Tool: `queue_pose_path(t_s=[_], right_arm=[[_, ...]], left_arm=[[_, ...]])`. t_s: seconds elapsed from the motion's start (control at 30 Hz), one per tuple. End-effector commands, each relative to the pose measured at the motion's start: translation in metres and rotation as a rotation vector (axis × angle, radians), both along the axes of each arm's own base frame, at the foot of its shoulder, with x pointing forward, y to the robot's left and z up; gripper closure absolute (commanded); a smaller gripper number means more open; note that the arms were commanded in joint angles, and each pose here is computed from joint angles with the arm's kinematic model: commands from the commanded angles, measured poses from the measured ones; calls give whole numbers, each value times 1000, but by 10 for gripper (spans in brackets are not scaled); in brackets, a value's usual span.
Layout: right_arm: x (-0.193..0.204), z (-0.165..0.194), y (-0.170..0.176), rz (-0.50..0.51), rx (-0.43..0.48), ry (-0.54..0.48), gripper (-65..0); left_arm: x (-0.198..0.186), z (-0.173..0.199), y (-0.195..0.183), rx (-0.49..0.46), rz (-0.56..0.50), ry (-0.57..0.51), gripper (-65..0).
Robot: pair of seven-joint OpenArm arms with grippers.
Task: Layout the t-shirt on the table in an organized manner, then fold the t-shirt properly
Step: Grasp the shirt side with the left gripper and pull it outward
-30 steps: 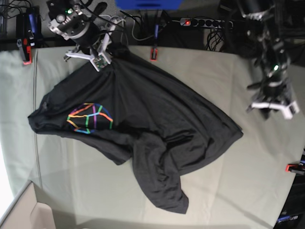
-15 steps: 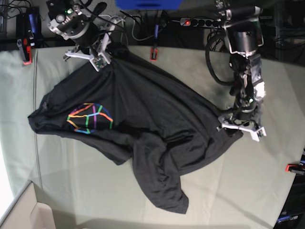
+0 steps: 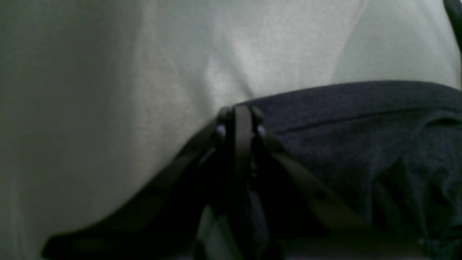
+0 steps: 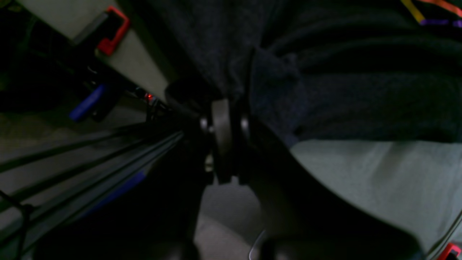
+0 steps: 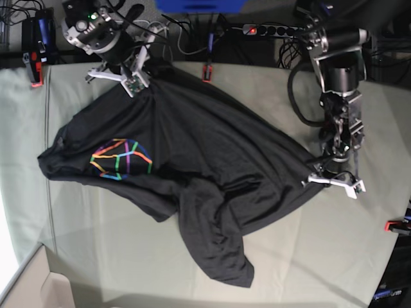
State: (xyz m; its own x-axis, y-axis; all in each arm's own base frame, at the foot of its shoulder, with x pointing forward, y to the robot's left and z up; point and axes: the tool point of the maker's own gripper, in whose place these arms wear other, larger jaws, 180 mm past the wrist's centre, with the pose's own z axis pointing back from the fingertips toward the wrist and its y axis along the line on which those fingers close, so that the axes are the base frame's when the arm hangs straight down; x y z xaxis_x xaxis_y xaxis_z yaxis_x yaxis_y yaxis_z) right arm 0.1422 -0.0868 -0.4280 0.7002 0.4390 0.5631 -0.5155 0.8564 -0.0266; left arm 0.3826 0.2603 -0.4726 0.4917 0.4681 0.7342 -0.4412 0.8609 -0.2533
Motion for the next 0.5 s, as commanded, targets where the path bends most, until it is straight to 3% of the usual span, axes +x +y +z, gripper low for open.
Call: queue_pose_path(t_s=[0.0,0.23,0.47], right_arm=[[3,5,0,2,7,-20,0],[4,5,0,1,10,-27,0],[4,6,5,3,20,-28,0]], left_arm=[[-1,5,10,19,16,18,-15],[-46,53,71,163,97,-94,-1],[-116,63,135,225,278,-78,-1]])
